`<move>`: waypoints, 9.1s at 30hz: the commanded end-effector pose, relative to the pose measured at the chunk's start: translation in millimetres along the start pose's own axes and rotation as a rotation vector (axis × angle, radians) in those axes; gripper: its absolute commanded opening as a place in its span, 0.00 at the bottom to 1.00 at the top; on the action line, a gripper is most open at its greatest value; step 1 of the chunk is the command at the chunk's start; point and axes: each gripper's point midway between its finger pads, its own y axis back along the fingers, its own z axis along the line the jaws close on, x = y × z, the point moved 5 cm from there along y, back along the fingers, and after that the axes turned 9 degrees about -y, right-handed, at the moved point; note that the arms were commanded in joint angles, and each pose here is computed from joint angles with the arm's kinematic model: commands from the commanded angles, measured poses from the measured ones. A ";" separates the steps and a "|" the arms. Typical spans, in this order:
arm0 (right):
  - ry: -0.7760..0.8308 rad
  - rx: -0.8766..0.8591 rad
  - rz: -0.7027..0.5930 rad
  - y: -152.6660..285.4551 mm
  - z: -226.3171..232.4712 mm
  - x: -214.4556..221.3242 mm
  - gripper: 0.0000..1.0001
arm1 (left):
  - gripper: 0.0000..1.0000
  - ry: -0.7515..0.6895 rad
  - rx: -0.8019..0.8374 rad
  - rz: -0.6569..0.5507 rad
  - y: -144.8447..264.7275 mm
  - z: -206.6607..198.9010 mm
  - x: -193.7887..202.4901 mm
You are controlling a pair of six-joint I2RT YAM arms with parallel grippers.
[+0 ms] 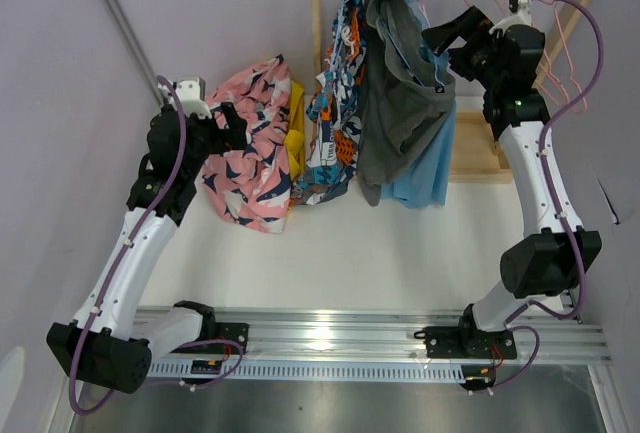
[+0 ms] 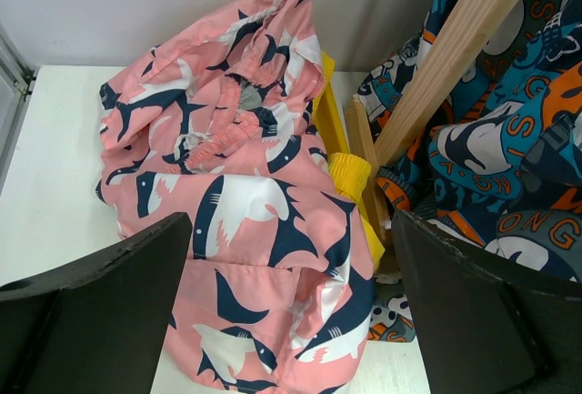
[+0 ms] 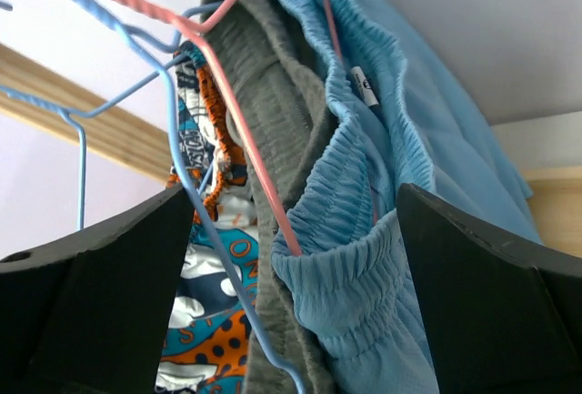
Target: Remove the shorts from the hanger
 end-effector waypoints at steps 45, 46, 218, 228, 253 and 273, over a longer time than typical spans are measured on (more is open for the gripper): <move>0.017 -0.156 -0.097 -27.5 33.1 -30.4 0.46 | 0.98 -0.010 0.042 -0.018 0.2 -6.1 -1.3; 0.018 -0.164 -0.103 -24.2 36.3 -32.0 0.46 | 0.98 -0.008 0.042 -0.020 0.3 -6.1 -2.0; 0.093 -0.016 -0.130 369.5 137.9 -8.3 0.00 | 0.00 -0.094 0.449 -0.382 39.7 -295.6 -214.9; 0.168 0.013 -0.263 292.3 132.1 -45.6 0.00 | 0.00 -0.027 0.582 -0.274 179.2 -242.5 -102.0; 0.196 0.068 -0.324 67.6 57.6 -124.5 0.00 | 0.00 -0.138 0.152 -0.334 202.5 -56.0 -100.2; 0.121 0.148 -0.265 84.8 10.3 -96.9 0.14 | 0.00 -0.205 -0.087 -0.339 19.7 -21.9 -241.6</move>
